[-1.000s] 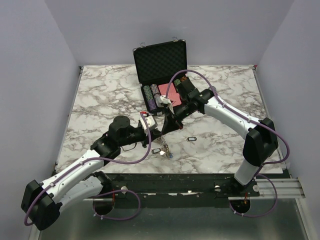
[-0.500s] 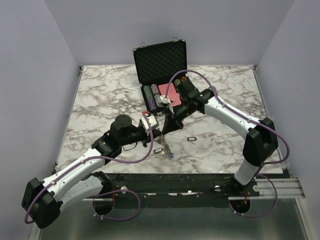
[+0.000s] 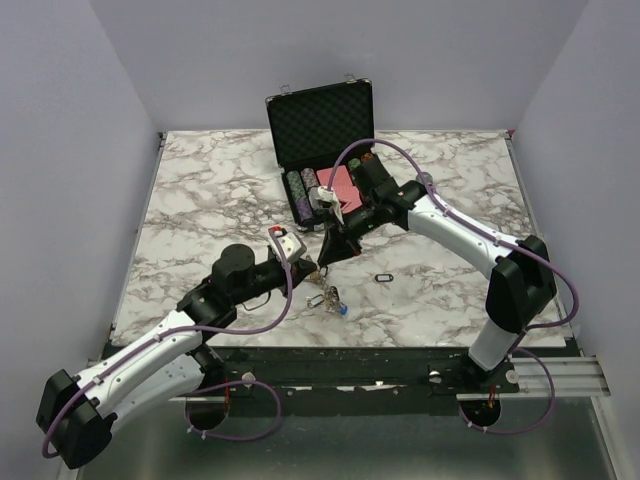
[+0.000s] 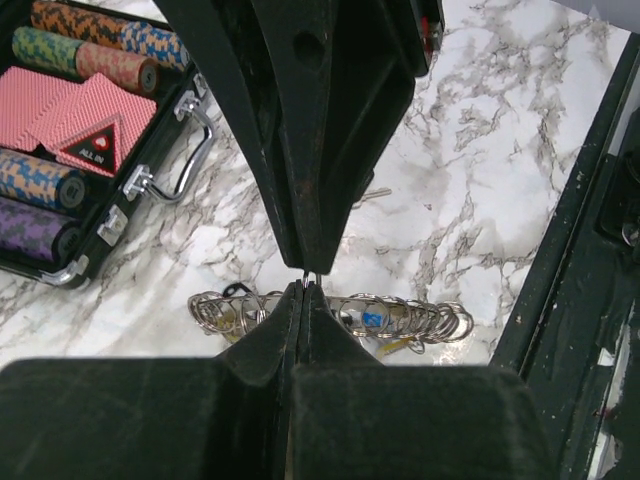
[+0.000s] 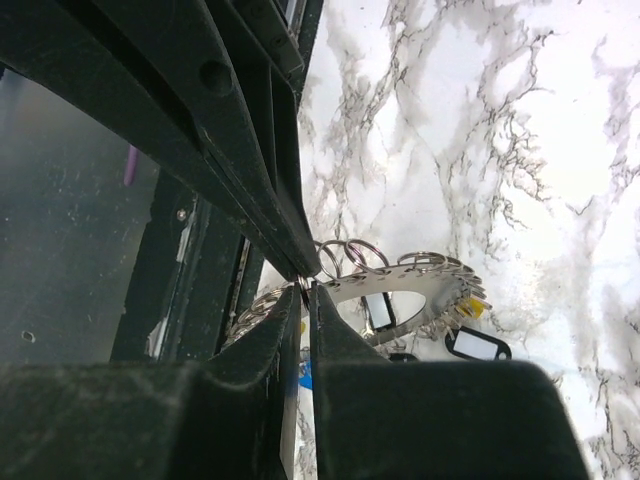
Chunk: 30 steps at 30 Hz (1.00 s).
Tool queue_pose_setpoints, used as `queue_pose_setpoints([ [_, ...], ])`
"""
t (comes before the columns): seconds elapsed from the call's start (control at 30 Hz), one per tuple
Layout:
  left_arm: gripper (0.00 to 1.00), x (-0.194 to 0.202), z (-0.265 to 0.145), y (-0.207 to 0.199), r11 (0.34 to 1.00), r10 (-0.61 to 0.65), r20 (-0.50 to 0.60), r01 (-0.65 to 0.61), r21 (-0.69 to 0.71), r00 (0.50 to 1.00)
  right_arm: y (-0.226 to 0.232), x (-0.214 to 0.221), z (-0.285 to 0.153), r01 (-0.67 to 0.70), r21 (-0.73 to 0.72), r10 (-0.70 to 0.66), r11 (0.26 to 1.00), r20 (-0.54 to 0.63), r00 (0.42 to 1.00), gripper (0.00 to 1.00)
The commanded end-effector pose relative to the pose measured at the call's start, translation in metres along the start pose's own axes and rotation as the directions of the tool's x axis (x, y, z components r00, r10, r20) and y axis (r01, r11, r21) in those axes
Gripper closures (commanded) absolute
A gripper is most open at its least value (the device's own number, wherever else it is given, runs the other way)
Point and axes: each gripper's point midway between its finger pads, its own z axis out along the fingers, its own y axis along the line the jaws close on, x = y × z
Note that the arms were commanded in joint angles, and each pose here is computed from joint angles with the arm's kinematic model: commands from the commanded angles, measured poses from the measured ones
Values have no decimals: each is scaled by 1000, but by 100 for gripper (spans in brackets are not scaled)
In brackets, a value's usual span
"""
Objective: Put the keys on the keyring
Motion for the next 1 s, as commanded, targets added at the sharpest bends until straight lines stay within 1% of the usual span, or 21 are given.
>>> queue_pose_setpoints([
  [0.0, 100, -5, -3, -3, 998, -62, 55, 63, -13, 997, 5, -20, -5, 51, 5, -51, 999, 60, 997, 83],
  [0.2, 100, -6, -5, -4, 996, -86, 87, 88, -16, 992, 6, -17, -3, 37, -15, -36, 999, 64, 997, 77],
  [0.53, 100, -4, -15, 5, 988, -120, 150, 132, -77, 981, 11, 0, 4, 29, -94, -25, 995, 52, 998, 57],
  [0.67, 100, -6, -19, 5, 985, -131, 177, 147, -85, 976, 11, 5, 8, 19, -115, -13, 993, 54, 998, 55],
  [0.8, 100, -7, -20, 4, 983, -147, 199, 166, -79, 969, 10, 8, 13, 10, -134, 1, 991, 80, 997, 55],
  [0.97, 100, -6, -19, 3, 981, -162, 207, 180, -72, 965, 3, 15, 19, -19, -126, 31, 992, 88, 996, 55],
])
